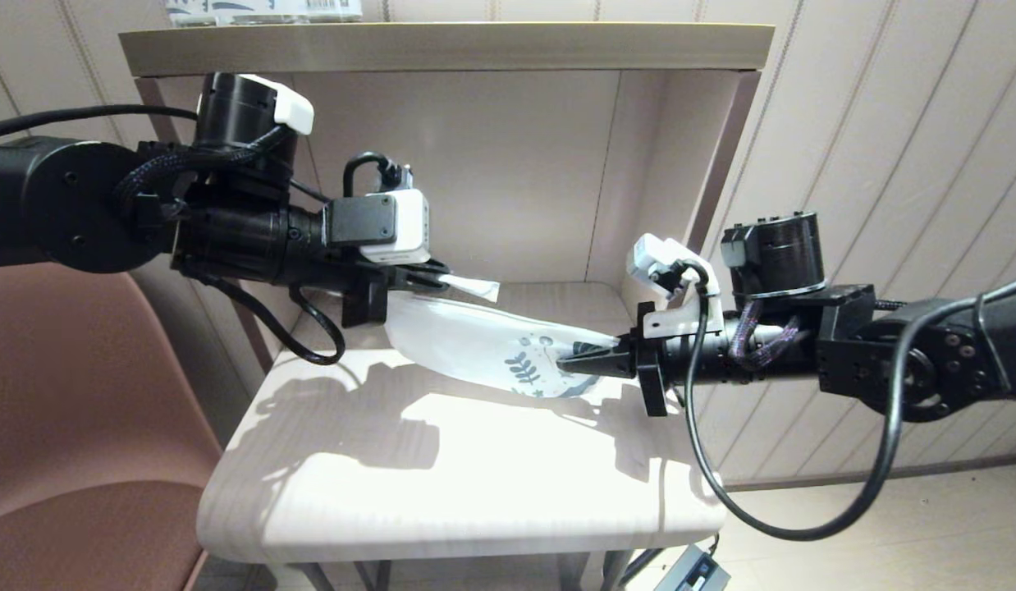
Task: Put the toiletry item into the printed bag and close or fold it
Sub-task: Place the toothpaste in the storage bag
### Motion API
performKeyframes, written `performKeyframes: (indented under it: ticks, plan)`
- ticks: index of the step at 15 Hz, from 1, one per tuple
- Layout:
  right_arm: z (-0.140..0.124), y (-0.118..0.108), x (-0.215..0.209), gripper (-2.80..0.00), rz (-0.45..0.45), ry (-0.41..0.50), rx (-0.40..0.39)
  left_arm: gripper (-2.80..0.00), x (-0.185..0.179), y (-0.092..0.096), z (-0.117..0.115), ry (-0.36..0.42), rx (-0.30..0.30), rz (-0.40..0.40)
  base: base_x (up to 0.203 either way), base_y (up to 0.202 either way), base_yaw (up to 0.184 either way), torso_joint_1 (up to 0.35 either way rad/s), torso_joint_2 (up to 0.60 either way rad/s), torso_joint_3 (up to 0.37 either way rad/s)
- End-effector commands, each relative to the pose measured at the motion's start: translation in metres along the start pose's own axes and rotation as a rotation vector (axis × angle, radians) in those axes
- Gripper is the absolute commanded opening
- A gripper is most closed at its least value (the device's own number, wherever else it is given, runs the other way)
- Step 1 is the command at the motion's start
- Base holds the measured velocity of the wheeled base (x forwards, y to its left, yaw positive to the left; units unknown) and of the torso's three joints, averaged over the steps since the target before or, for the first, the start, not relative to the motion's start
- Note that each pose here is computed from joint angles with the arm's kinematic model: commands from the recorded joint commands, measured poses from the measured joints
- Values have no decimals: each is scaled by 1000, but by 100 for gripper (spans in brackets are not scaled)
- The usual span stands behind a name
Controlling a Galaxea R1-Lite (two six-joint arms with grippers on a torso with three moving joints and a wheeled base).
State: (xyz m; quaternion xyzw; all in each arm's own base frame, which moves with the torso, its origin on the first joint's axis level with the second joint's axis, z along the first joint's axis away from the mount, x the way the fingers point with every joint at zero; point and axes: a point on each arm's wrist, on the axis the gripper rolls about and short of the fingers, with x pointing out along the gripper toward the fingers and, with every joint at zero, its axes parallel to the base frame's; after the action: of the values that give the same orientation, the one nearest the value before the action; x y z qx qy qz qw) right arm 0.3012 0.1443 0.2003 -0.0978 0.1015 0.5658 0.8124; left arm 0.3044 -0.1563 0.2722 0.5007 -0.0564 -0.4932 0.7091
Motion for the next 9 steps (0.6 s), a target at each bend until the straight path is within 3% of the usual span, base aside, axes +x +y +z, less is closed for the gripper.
performKeyframes:
  ticks: [1, 9]
  plan:
    - [-3, -3, 4, -280, 7, 5, 6, -280, 0, 0, 1, 7, 32, 2, 0, 0, 0, 0, 0, 0]
    - [0, -5, 5, -280, 4, -2, 0, -280, -9, -1, 9, 22, 39, 14, 0, 0, 0, 0, 0, 0]
